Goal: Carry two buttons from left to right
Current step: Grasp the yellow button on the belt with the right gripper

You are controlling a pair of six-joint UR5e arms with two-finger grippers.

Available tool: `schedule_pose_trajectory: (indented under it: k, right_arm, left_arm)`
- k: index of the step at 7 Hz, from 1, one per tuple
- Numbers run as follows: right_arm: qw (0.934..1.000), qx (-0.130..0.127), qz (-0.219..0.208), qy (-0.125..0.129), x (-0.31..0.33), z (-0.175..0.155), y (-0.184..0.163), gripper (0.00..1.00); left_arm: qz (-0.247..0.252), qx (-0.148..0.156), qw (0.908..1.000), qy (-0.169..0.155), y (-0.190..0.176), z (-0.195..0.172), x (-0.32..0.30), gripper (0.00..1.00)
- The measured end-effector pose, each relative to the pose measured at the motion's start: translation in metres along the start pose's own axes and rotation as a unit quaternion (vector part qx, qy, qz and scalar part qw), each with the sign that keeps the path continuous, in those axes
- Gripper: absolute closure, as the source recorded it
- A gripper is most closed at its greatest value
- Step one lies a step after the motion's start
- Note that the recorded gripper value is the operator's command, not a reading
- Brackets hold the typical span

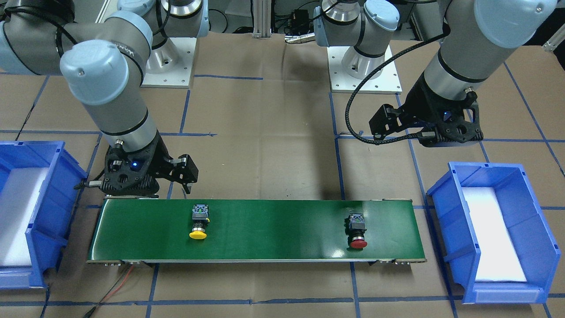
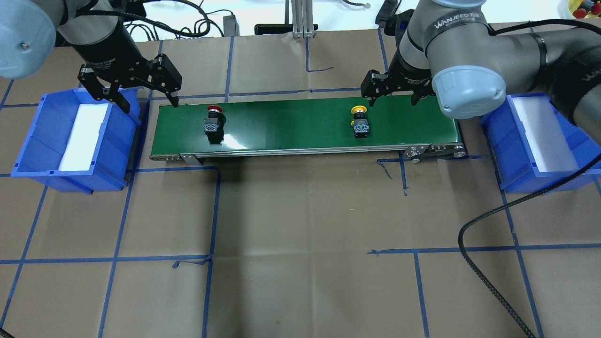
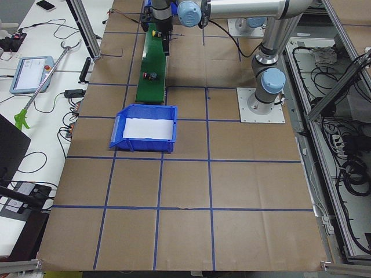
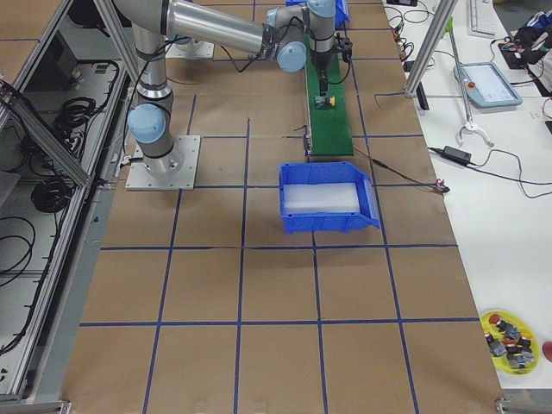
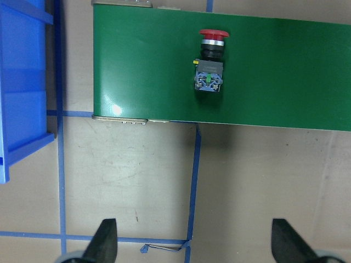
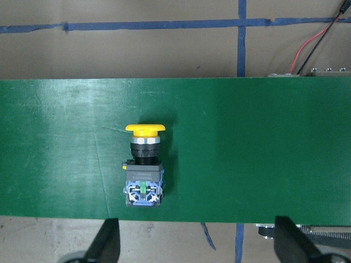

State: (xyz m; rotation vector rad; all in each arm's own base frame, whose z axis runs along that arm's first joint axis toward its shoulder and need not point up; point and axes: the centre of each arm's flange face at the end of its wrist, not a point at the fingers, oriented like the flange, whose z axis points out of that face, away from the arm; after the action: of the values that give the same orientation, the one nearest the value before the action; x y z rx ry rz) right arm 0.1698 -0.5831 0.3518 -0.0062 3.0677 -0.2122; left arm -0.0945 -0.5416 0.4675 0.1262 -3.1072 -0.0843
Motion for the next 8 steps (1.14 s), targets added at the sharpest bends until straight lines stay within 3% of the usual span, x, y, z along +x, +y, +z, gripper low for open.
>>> schedule_pose_trajectory:
  k: [3,6,7,8]
  right_arm:
    - [0.9997,-0.019,0.013,-0.003,0.015,0.04,-0.02,0.0]
    - [0.9991,-0.032,0.017,-0.024,0.014,0.072,-0.029,0.0]
    - [0.9988,-0.04,0.017,-0.024,0.015,0.085,-0.03,0.07]
    - [0.9984,-0.048,0.018,-0.024,0.016,0.097,-0.029,0.41]
  left_arm:
    - [0.001,-0.001,1.0,0.001,0.01,0.003,0.001,0.0]
    - [0.001,0.026,0.9997,0.001,0.012,0.011,0.002,0.0]
    - [0.002,0.03,0.9996,0.002,0.011,0.011,0.002,0.0]
    - [0.006,0.031,0.9995,0.0,0.012,0.011,0.006,0.0]
